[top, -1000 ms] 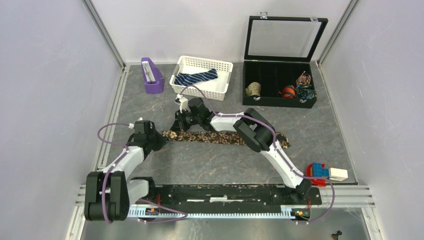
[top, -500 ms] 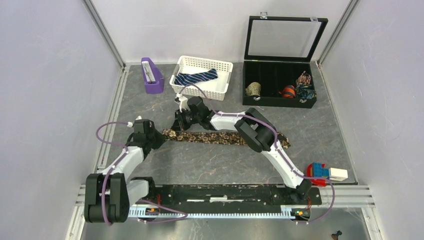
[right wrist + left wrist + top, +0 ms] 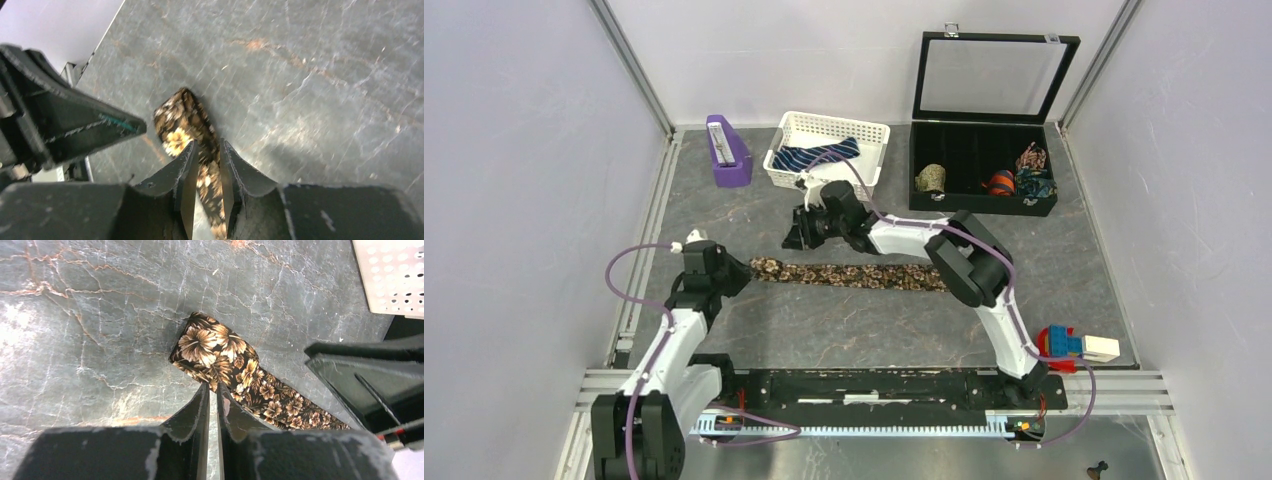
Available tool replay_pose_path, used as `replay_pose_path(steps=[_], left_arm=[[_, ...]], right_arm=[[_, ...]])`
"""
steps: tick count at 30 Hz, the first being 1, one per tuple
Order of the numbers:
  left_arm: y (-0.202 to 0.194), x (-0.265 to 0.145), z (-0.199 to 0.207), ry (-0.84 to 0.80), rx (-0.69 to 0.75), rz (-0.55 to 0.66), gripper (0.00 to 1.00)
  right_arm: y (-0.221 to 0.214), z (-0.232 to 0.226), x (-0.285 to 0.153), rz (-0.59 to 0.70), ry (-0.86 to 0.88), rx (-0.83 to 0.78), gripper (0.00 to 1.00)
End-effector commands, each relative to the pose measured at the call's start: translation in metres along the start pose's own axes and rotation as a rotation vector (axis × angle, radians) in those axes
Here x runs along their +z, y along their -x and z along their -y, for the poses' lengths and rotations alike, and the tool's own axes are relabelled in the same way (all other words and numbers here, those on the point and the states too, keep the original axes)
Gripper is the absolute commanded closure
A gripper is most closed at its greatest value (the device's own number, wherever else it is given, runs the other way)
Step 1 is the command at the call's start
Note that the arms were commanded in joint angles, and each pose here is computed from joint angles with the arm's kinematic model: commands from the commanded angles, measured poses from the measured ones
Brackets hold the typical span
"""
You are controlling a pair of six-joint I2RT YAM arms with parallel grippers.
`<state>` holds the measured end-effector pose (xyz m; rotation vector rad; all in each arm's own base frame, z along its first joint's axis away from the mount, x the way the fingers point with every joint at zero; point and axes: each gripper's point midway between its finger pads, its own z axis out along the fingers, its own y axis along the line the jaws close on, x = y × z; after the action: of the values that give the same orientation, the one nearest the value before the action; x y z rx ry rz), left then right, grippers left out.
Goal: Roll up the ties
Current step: Roll the tie at the center of the board.
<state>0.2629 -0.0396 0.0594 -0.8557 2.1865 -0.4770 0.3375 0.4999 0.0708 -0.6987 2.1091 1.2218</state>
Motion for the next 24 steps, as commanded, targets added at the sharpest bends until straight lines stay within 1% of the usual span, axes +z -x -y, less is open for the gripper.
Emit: replay_pose_path(steps=[1,3,5,6,10,12,14,18,21,22,24], left_arm=[[0.014,-0.014,0.002,0.004,0.061,0.058,0.83],[0.021,-0.018,0.002,0.018,0.082,0.091,0.81],[0.031,-0.02,-0.005,0.064,0.094,0.131,0.76],[0.033,-0.019,-0.005,0.068,0.092,0.14,0.76],[0.032,-0.01,0.003,-0.013,0.051,0.152,0.74],[0.03,-0.008,0.006,-0.044,0.04,0.156,0.67],[0.032,-0.007,0.002,-0.03,0.036,0.177,0.6],[0.038,-0.006,-0.01,0.016,0.026,0.202,0.57],[0.038,-0.003,-0.011,-0.022,0.014,0.197,0.57],[0.038,-0.002,-0.008,-0.043,0.02,0.198,0.55],[0.039,-0.001,-0.003,-0.09,0.033,0.205,0.47]], right_arm=[[0.021,-0.053,-0.027,0.102,0.08,-0.056,0.71],[0.015,-0.066,-0.026,0.099,0.107,-0.055,0.71],[0.011,-0.075,-0.023,0.096,0.128,-0.047,0.71],[0.011,-0.077,-0.021,0.098,0.136,-0.042,0.72],[0.013,-0.079,-0.009,0.104,0.149,-0.004,0.75],[0.013,-0.076,-0.002,0.101,0.144,0.012,0.76],[0.009,-0.071,0.003,0.096,0.135,0.032,0.77],[-0.007,-0.059,0.012,0.078,0.123,0.058,0.78],[-0.014,-0.053,0.017,0.063,0.117,0.062,0.79],[-0.017,-0.051,0.019,0.058,0.116,0.061,0.79],[-0.02,-0.047,0.021,0.051,0.11,0.065,0.79]])
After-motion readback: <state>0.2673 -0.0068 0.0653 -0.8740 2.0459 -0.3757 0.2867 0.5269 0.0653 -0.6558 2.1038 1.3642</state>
